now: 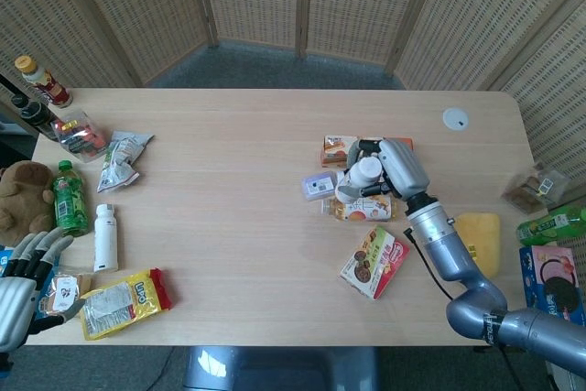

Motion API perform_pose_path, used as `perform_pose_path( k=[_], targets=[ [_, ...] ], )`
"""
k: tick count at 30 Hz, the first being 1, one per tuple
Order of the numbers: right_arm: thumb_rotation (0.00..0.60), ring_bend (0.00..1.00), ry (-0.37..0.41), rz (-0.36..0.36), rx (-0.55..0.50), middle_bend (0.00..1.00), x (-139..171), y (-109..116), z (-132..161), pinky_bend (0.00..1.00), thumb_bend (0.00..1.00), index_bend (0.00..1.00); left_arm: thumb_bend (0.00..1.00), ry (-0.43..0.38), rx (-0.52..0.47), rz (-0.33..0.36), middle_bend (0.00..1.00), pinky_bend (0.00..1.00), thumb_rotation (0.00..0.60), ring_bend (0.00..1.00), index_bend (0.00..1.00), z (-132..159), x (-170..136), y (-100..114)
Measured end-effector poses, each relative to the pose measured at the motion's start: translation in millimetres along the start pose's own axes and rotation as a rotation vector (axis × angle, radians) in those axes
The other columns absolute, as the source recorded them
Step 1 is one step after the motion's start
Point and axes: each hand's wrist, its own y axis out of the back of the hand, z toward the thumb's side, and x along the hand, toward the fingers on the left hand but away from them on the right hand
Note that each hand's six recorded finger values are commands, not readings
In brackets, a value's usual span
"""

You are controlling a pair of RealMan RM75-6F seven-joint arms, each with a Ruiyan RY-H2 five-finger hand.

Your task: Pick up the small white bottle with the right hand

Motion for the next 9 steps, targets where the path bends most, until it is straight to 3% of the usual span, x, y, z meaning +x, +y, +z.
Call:
perform_pose_path(
  k=[9],
  targets=[
    [0.6,0.97,0.014,-0.04,0.026,0.98,2,22,11,0.94,0.05,0.71,0.22,-0.006,-0.003,-0.001,0.07,0.0,0.6,0.0,0.12,2,0,-1]
  ],
)
